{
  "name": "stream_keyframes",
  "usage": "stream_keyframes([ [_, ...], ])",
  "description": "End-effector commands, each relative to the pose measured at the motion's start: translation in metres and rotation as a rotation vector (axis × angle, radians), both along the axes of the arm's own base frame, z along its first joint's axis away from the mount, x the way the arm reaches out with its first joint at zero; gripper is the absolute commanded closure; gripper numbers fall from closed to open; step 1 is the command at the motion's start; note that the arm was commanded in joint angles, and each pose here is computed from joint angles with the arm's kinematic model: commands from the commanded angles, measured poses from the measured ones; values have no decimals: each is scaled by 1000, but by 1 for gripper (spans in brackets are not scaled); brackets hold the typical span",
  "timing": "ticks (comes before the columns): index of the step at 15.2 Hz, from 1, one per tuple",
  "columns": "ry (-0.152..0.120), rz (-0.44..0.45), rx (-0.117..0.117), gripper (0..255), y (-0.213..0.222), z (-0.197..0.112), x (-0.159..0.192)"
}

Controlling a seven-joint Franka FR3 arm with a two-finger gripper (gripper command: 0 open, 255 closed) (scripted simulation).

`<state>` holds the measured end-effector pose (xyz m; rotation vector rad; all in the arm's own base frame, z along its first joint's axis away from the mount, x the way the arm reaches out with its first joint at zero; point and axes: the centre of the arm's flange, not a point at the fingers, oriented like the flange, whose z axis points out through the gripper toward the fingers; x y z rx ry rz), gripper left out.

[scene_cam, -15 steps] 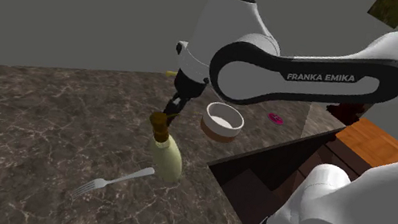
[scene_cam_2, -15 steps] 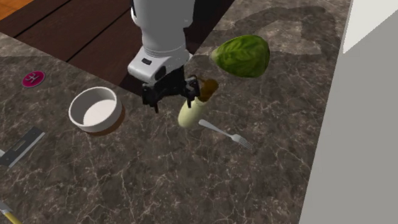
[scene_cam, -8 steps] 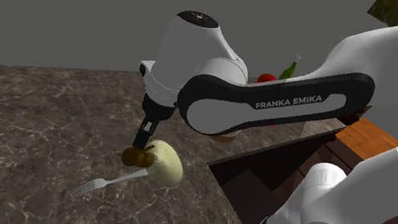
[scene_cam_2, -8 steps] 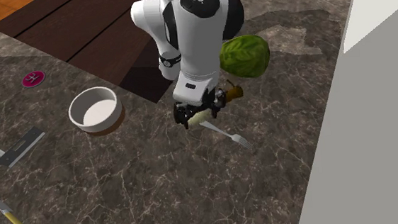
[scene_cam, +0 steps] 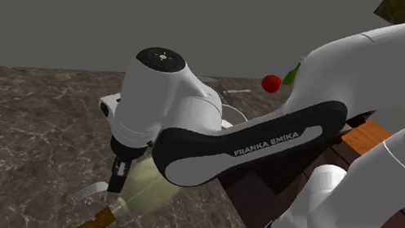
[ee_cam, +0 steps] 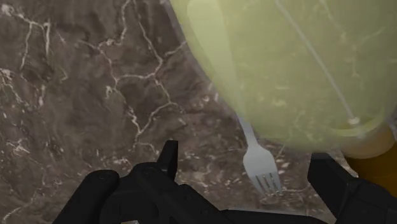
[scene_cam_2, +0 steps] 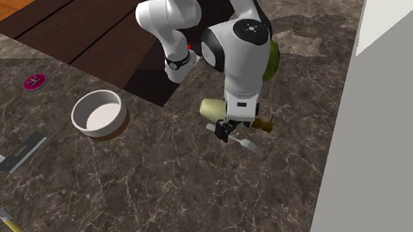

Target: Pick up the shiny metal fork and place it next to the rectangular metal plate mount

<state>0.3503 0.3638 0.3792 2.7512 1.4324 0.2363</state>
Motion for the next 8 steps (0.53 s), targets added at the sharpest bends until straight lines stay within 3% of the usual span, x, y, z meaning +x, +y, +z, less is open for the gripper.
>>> stream_keyframes([
  [1, 2, 57, -3, 0, 21, -14, -6],
  [8, 2, 66, -4, 0, 26, -48, -3],
])
